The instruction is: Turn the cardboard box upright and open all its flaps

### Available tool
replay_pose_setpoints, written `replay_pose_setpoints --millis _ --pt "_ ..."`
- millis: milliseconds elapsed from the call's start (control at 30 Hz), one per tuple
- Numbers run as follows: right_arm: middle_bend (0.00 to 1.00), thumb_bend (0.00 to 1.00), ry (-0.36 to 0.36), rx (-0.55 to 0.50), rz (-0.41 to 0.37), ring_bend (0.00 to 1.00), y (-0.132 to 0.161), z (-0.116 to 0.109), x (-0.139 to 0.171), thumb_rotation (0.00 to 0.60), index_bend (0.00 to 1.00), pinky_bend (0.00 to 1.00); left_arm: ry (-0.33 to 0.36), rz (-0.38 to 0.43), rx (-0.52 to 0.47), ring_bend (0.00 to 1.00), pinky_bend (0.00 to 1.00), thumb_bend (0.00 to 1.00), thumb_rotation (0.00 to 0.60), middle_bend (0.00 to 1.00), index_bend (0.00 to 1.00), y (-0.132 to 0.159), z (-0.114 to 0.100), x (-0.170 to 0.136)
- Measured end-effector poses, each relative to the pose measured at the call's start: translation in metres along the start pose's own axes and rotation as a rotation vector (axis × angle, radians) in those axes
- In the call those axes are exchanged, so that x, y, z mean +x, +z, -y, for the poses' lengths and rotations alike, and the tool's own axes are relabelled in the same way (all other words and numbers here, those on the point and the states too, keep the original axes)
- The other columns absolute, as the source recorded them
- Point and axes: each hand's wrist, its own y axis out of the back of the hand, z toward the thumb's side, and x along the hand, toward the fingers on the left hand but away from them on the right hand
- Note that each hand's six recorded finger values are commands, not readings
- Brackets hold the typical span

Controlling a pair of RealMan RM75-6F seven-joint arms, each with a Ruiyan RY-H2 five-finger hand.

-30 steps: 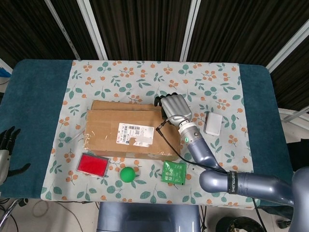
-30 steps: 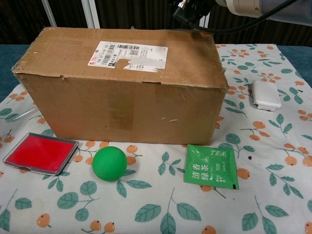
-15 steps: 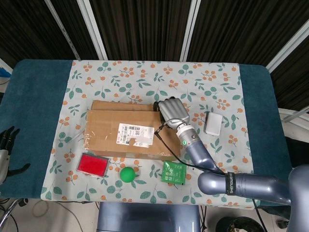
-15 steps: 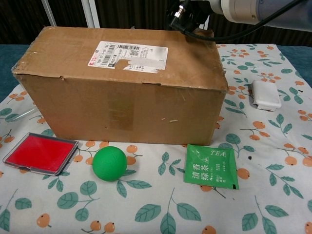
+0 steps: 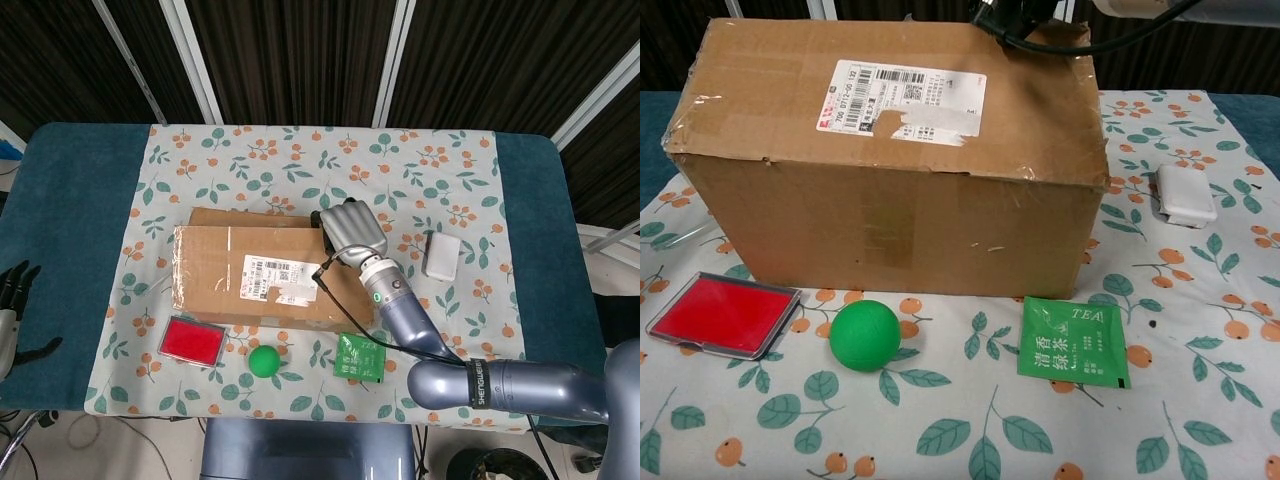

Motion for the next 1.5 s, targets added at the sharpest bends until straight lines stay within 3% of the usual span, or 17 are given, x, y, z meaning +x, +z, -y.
replay_pose_setpoints --millis 400,733,967,1500 --pt "0.56 1.00 0.006 0.003 -0.026 0.51 0.026 -0.024 0.013 0.600 0.53 0.34 -0.006 0.002 -0.001 0.00 0.00 0.09 0.600 0.00 0.00 0.001 0.001 -0.001" --pt "0.56 1.00 0.056 0.021 0.030 0.51 0.044 -0.038 0.032 0.600 0.53 0.34 -0.015 0.001 0.010 0.00 0.00 0.09 0.600 0.00 0.00 0.001 0.003 -0.001" --pt "0.56 1.00 0.040 0.042 0.023 0.51 0.061 -0.056 0.042 0.600 0.53 0.34 -0.016 0.003 0.016 0.00 0.00 0.09 0.600 0.00 0.00 0.001 0.003 -0.001" --pt "0.57 1.00 0.177 0.032 0.116 0.52 0.068 -0.063 0.067 0.600 0.53 0.37 -0.015 0.011 0.030 0.00 0.00 0.09 0.600 0.00 0.00 0.003 0.004 -0.001"
